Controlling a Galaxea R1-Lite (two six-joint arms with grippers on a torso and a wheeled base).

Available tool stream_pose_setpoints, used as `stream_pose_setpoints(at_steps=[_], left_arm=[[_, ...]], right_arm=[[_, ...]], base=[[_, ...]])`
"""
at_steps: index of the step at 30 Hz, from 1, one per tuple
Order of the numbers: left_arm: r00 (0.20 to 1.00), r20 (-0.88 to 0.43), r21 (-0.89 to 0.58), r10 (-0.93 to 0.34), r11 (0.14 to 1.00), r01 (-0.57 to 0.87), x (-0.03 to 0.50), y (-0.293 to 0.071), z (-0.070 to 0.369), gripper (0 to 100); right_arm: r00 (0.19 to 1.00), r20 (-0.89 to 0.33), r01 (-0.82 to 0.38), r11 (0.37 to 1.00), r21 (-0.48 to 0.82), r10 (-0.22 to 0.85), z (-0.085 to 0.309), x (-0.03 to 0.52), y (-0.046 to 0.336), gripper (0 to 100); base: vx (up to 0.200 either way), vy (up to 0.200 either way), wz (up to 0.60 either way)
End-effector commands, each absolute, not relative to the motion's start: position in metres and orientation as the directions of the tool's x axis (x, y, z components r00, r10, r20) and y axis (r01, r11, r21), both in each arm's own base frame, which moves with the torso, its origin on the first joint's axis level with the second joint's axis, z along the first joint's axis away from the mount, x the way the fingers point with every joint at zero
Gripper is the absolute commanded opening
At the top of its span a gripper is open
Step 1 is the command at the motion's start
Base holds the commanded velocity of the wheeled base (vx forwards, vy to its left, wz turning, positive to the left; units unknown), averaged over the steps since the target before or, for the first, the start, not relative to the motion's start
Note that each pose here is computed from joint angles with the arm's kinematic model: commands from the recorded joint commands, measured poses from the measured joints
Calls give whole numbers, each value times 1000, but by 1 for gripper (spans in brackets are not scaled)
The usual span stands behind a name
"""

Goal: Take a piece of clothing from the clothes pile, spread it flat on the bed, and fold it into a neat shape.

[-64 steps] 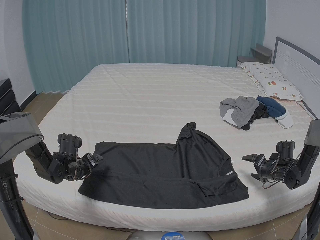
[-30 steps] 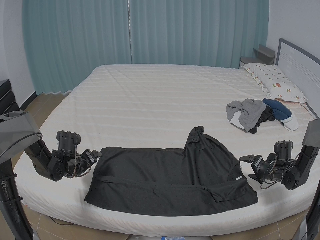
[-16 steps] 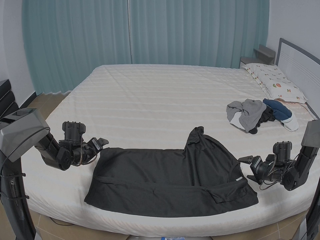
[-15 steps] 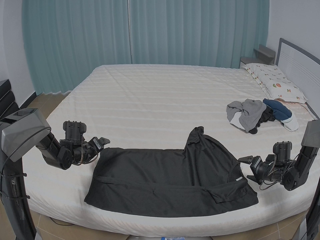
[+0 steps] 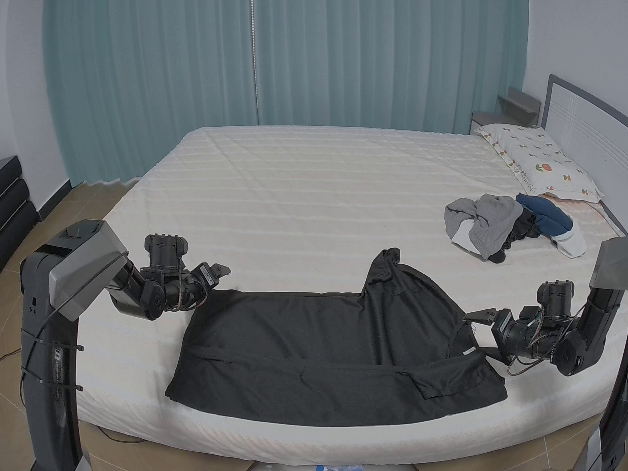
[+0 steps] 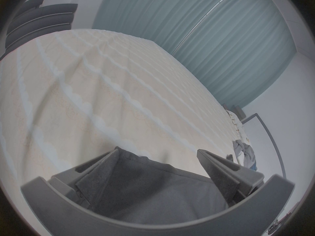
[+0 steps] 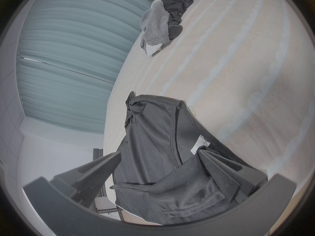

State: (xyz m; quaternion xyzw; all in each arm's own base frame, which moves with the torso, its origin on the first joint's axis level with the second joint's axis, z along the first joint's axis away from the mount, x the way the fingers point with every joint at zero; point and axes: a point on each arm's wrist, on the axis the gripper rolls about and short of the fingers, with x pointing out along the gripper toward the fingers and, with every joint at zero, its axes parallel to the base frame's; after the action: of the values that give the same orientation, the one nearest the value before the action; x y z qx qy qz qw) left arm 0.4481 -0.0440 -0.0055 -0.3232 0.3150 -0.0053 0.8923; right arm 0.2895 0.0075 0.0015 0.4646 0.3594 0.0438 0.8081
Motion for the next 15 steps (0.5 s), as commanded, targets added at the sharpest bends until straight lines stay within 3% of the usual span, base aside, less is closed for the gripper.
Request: stream_pose_setpoints(at_steps=[1, 15], left_arm=[[799, -572, -560, -183, 799, -218, 454, -43, -21, 100], [813, -572, -518, -109, 817, -254, 454, -42, -21, 100]], right_arm=[[727, -554, 276, 565, 777, 407, -8, 286, 7, 100], [752, -516, 235, 565, 791, 410, -15, 281, 8, 100]], base=[[0, 0, 0], [0, 0, 0]])
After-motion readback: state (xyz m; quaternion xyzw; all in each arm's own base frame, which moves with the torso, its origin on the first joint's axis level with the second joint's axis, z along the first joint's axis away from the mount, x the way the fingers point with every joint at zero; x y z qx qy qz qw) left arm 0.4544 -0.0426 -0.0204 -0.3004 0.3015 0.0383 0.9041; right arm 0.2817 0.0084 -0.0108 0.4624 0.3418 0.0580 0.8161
